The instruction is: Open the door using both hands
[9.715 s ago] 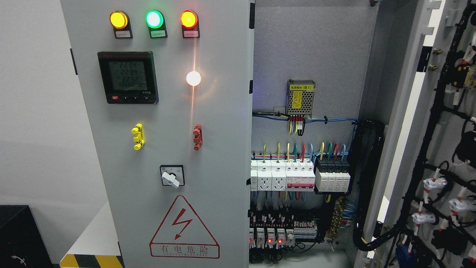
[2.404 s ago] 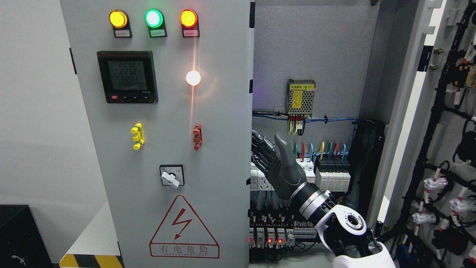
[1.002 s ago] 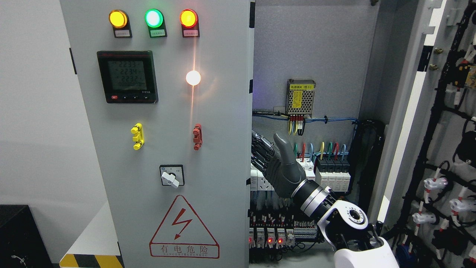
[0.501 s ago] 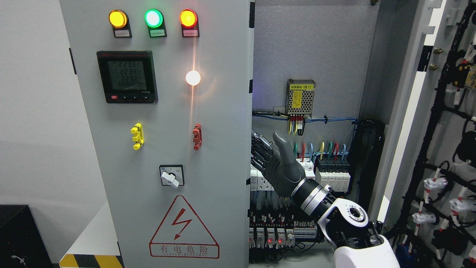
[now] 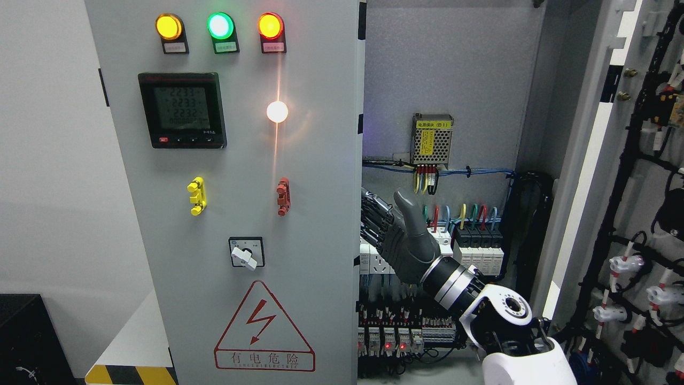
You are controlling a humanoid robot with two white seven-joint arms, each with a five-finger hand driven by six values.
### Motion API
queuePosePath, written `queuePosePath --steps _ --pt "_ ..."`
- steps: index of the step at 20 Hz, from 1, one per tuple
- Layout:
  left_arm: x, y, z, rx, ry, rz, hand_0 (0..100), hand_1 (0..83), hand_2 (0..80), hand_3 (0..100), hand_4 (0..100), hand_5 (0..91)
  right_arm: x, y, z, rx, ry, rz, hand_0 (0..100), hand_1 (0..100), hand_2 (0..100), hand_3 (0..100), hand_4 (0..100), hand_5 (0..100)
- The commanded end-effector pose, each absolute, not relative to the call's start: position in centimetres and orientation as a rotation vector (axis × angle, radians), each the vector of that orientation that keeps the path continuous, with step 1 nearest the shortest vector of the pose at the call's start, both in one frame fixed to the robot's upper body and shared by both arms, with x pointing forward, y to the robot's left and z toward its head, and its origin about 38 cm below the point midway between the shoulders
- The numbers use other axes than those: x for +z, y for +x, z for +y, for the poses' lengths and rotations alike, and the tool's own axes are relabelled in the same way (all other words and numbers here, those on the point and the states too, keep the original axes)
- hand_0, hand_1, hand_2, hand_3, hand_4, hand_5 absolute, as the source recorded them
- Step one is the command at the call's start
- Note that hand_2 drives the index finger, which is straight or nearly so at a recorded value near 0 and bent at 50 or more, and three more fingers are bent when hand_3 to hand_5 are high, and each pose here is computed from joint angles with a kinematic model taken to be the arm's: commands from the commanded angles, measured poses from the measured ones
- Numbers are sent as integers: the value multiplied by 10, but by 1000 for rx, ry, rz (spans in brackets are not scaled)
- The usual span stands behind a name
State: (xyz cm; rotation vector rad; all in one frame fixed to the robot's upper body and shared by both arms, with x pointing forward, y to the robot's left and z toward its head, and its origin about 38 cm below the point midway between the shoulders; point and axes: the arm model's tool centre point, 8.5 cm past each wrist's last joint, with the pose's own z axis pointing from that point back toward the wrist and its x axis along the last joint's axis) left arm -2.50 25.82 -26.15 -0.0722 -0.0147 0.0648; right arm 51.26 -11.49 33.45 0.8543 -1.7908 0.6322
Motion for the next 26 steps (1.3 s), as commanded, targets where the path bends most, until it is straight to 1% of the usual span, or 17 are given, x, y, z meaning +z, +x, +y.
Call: queuePosePath --steps 1,8,26 --pt "-262 -16 259 62 -74 -39 0 0 0 0 0 0 332 511 -114 666 848 -1778 0 0 0 0 0 0" --pt "-262 -16 257 62 -77 -39 0 0 0 0 0 0 335 508 -111 703 870 -1778 0 0 0 0 0 0" --pt "-262 -17 258 62 -75 -38 0 0 0 0 0 0 336 504 -109 743 899 -1775 0 0 0 0 0 0"
